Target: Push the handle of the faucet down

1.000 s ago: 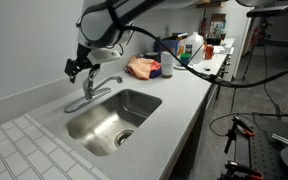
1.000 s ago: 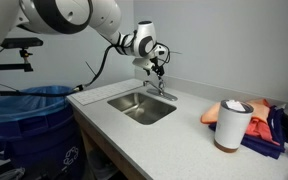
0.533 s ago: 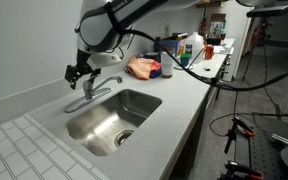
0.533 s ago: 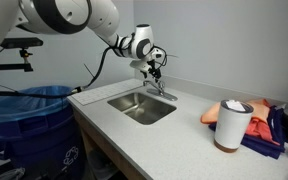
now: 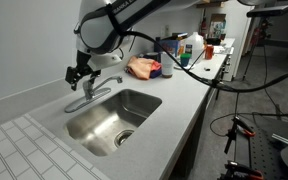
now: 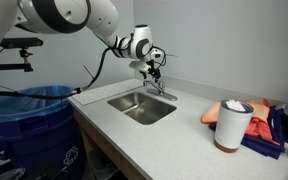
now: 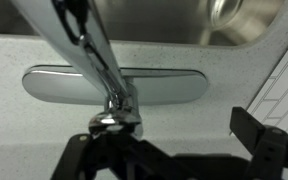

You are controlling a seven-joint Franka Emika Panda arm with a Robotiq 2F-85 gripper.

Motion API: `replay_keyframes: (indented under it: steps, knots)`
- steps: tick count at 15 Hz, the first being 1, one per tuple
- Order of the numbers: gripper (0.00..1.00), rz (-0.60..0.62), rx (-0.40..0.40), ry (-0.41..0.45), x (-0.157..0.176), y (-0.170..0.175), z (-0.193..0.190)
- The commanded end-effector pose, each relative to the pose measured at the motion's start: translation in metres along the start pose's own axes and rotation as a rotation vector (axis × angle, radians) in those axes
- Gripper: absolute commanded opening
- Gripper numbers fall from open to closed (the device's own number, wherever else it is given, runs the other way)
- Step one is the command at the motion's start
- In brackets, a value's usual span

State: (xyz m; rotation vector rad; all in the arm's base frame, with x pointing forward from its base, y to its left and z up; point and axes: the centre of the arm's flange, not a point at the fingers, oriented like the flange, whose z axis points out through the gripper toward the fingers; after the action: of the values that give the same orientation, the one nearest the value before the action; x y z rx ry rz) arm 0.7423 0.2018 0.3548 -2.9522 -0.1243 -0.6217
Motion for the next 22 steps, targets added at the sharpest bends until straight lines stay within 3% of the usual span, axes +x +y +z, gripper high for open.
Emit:
replay_keyframes:
  steps: [1, 12, 22]
  knots:
    - [1.0, 0.008, -0.041, -0.031, -0.017, 0.002, -0.004]
    - [1.0, -0.053, -0.081, 0.024, -0.009, 0.012, -0.011]
    - [1.0, -0.065, -0.049, 0.183, 0.009, 0.01, -0.03]
